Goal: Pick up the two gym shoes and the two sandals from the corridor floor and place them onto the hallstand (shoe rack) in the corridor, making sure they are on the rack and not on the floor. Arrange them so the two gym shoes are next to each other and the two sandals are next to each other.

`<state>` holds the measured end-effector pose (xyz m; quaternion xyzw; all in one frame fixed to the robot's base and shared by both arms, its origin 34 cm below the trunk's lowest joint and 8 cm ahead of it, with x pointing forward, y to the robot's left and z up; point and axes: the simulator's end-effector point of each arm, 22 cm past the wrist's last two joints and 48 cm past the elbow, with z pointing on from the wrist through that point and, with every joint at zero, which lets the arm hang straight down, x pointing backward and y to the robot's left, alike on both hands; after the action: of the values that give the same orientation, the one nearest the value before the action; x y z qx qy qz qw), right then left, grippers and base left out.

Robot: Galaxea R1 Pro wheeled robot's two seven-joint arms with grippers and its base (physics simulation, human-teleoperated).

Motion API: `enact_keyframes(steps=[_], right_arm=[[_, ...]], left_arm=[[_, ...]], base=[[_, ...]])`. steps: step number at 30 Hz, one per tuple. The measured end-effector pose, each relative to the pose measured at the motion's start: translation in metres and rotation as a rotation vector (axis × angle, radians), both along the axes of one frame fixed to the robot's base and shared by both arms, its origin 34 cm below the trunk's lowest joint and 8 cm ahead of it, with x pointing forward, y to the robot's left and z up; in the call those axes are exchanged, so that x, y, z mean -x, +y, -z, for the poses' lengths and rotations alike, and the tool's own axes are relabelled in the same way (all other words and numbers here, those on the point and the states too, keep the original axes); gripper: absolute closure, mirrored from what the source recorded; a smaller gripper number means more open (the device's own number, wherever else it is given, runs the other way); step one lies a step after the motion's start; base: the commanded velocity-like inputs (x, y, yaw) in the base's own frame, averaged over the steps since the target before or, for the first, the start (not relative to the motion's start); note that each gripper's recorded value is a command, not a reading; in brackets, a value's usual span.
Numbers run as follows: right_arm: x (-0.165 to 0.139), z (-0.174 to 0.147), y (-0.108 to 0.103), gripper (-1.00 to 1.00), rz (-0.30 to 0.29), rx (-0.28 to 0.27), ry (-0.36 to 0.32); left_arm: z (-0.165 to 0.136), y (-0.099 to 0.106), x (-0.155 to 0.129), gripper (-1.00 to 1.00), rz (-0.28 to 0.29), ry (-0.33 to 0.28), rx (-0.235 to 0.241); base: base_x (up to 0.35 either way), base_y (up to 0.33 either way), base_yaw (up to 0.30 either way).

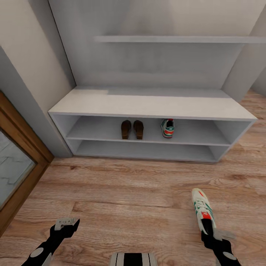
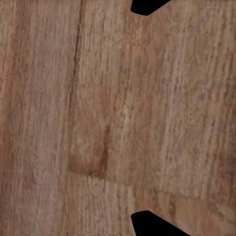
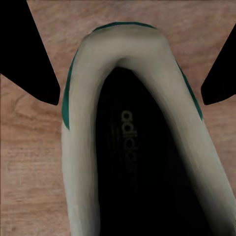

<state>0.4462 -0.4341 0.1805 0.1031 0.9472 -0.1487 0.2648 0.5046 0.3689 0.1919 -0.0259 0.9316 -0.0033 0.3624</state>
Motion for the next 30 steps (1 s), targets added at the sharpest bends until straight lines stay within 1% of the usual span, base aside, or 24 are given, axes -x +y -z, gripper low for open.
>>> enact_keyframes(steps=[1,2,3,4,8,9,10,11,12,14,15,16,19,26,30], right_arm=[[-0.014,-0.002,0.015,1.00,-0.010,-0.020,-0.003],[-0.020,-0.003,0.022,1.00,-0.012,-0.030,-0.005],[-0.035,-0.007,0.037,1.00,-0.021,-0.050,-0.011],[-0.043,-0.009,0.045,1.00,-0.024,-0.060,-0.013],[-0.107,-0.029,0.113,1.00,-0.072,-0.148,-0.024],[-0.130,-0.037,0.136,1.00,-0.086,-0.181,-0.024],[-0.146,-0.045,0.151,1.00,-0.094,-0.200,-0.028],[-0.168,-0.054,0.180,1.00,-0.108,-0.247,-0.001],[-0.214,-0.084,0.189,1.00,-0.117,-0.256,-0.071],[-0.241,-0.103,0.195,1.00,-0.127,-0.262,-0.085],[-0.267,-0.125,0.199,1.00,-0.132,-0.272,-0.087],[-0.284,-0.141,0.196,1.00,-0.133,-0.267,-0.112],[-0.284,-0.141,0.195,1.00,-0.128,-0.269,-0.109],[-0.293,-0.154,0.189,1.00,-0.121,-0.259,-0.144],[-0.294,-0.157,0.188,1.00,-0.120,-0.258,-0.148]], left_arm=[[0.001,0.002,0.002,-1.00,-0.001,0.003,-0.002],[0.001,0.003,0.004,-1.00,-0.002,0.005,-0.003],[0.002,0.005,0.009,-1.00,-0.005,0.011,-0.005],[0.003,0.007,0.012,-1.00,-0.006,0.015,-0.007],[0.009,0.012,0.032,-1.00,-0.009,0.044,-0.013],[0.012,0.012,0.039,-1.00,-0.007,0.054,-0.015],[0.012,0.012,0.042,-1.00,-0.006,0.058,-0.016],[0.010,0.017,0.043,-1.00,0.001,0.047,-0.028],[0.009,0.019,0.042,-1.00,0.003,0.040,-0.033],[0.008,0.023,0.045,-1.00,0.007,0.038,-0.041],[0.011,0.024,0.055,-1.00,0.025,0.049,-0.051],[0.012,0.019,0.058,-1.00,0.076,0.055,-0.068],[0.014,0.017,0.059,-1.00,0.093,0.060,-0.075],[0.017,0.019,0.066,-1.00,0.088,0.077,-0.075],[0.017,0.022,0.067,-1.00,0.084,0.078,-0.077]], base=[[0.000,0.000,0.000],[0.000,0.000,0.000],[0.000,0.000,0.000],[0.000,0.000,0.000],[0.000,0.000,0.000],[0.000,0.000,0.000],[0.000,0.000,0.000],[0.000,0.000,0.000],[0.000,0.000,0.000],[0.000,0.000,0.000],[0.000,0.000,0.000],[0.000,0.000,0.000],[0.000,0.000,0.000],[0.000,0.000,-0.004],[0.000,0.000,-0.159]])
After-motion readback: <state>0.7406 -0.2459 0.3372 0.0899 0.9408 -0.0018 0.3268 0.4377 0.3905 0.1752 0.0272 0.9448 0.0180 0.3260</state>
